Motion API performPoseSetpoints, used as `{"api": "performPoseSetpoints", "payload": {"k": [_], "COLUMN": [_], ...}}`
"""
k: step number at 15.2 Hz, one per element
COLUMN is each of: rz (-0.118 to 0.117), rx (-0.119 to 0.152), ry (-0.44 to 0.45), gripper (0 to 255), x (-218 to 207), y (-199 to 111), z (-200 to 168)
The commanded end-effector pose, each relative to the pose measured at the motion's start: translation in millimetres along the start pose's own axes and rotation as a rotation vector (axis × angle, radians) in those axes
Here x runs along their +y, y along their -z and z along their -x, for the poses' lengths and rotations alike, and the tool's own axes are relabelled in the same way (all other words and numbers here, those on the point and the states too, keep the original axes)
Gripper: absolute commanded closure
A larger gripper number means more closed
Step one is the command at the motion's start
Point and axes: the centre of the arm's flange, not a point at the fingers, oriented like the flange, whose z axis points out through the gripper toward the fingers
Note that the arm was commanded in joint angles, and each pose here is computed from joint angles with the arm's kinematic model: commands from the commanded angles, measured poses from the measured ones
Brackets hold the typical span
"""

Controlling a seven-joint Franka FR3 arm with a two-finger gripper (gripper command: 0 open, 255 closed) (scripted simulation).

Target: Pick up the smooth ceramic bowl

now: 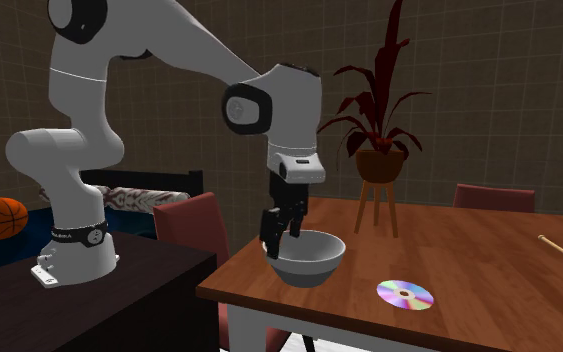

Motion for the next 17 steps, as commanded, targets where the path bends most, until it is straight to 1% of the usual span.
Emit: {"api": "performPoseSetpoints", "payload": {"k": [1, 4, 5, 14, 17], "rz": [0.0, 0.0, 0.0, 0.0, 0.0], "rx": [0.001, 0.001, 0.001, 0.001, 0.001], "ry": [0.0, 0.0, 0.0, 0.0, 0.0], "gripper": [0, 0, 255, 255, 255], "x": [1, 2, 2, 2, 0], "y": [-11, -19, -19, -19, -3], "z": [-2, -3, -2, -3, -1]}}
